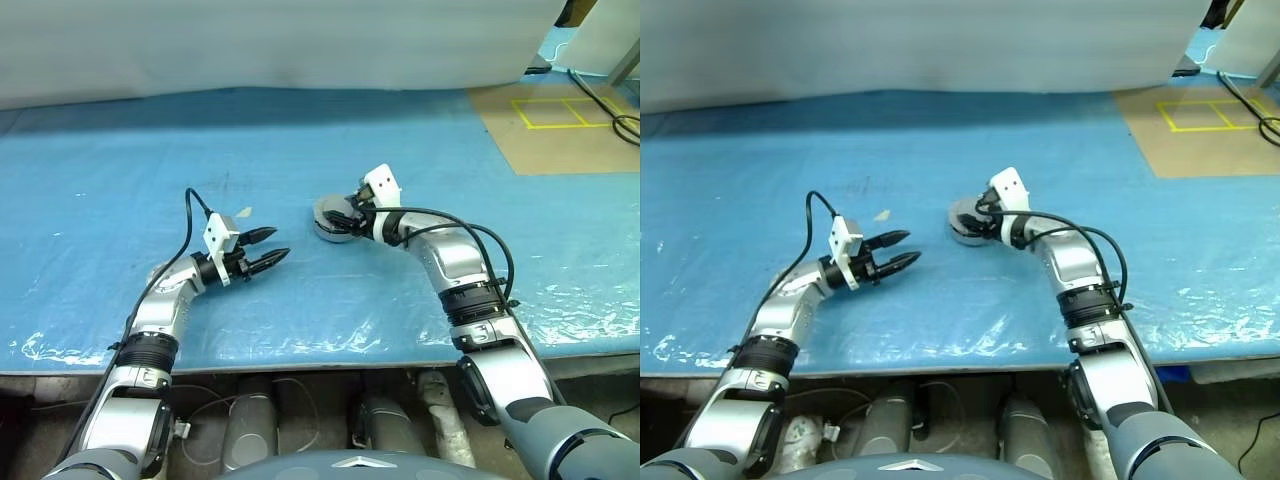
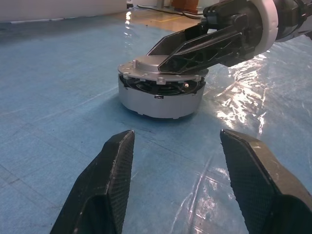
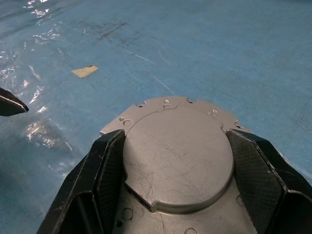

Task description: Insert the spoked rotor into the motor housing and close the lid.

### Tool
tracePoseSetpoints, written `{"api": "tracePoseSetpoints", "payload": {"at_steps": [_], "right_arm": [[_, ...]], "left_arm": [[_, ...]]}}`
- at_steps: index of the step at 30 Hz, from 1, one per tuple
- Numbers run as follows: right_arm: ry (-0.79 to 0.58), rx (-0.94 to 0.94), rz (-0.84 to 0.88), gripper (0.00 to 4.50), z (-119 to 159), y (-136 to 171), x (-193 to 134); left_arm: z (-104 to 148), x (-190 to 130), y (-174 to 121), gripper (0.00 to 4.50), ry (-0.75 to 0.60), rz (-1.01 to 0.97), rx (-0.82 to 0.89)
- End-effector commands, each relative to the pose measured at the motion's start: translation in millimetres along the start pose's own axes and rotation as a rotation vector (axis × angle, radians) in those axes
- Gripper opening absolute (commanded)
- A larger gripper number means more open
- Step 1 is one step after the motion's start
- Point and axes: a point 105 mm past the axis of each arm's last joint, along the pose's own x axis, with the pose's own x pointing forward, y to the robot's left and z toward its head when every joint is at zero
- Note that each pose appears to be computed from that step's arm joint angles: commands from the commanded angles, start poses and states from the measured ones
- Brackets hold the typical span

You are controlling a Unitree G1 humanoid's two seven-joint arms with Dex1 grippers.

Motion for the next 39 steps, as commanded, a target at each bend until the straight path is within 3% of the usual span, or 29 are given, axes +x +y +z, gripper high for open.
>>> {"api": "tracePoseSetpoints", "payload": {"at_steps": [1,12,19,23,29,33,39], "right_arm": [[0.013,-0.052,0.025,2.96,-3.8,8.5,3.0],[0.065,-0.108,-0.004,2.96,-20.9,4.6,2.5],[0.285,-0.043,-0.101,2.96,-69.4,-10.1,1.5],[0.355,-0.068,-0.127,2.96,-82.5,-14.7,-2.2],[0.341,-0.078,-0.112,2.96,-75.9,-12.6,-2.8],[0.226,0.113,-0.055,2.96,-53.3,-9.1,-3.6],[0.127,0.030,-0.027,2.96,-31.4,-8.9,-8.1]], "left_arm": [[10.0,2.3,0.8,3.00,-0.027,-0.007,0.038],[9.8,1.9,0.6,3.00,-0.027,-0.006,0.036],[10.2,2.7,0.6,3.00,-0.032,-0.002,0.038],[10.1,2.3,1.1,3.00,-0.032,0.002,0.038],[8.7,0.0,0.0,3.00,-0.029,0.005,0.035],[9.1,-0.2,-0.2,3.00,-0.031,0.006,0.036],[9.2,-0.5,0.2,3.00,-0.031,0.008,0.037]]}}
